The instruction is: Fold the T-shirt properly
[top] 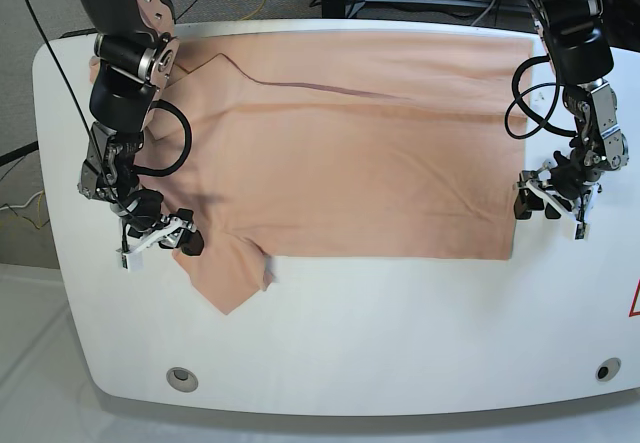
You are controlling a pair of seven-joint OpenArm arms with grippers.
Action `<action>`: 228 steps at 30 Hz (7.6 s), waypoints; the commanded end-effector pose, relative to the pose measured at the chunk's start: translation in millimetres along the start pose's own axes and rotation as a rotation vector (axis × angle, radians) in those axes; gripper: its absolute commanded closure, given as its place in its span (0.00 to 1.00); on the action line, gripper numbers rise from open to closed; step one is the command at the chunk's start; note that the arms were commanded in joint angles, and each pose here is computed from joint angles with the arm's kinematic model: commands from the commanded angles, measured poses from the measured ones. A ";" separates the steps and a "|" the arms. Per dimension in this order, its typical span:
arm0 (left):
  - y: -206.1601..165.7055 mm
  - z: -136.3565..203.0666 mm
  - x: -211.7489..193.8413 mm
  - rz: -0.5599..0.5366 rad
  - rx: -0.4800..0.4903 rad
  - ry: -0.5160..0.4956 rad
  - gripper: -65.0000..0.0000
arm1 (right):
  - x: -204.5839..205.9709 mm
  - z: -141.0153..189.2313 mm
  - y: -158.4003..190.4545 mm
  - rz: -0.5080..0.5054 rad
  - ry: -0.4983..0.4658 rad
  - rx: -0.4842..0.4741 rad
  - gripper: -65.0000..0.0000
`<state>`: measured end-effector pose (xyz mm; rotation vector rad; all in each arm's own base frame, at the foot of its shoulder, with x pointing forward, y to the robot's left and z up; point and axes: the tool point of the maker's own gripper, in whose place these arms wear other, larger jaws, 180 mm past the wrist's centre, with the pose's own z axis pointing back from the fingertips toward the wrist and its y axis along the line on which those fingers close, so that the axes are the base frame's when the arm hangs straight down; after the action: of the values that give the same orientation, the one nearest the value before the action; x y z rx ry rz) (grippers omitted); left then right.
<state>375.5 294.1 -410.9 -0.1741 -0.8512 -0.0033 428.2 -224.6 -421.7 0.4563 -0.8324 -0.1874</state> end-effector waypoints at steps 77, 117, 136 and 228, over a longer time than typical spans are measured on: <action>-31.6 -30.9 35.0 0.075 -0.108 -0.092 0.45 | -15.6 -2.9 9.4 0.072 0.055 0.045 0.53; -48.4 -37.8 33.9 0.092 -0.141 -0.096 0.89 | -19.0 -1.5 6.5 0.099 0.078 0.030 0.56; -54.7 -39.2 34.2 0.079 -0.152 -0.066 1.00 | 4.6 2.3 7.7 0.123 0.028 0.025 1.00; -42.2 114.0 11.2 -0.299 0.036 -0.077 1.00 | -61.6 181.5 31.6 0.627 0.234 -0.214 1.00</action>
<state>287.7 267.5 -337.3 -0.0269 -0.9003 -0.2510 242.2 -233.4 -356.2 0.0068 -0.6227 0.3417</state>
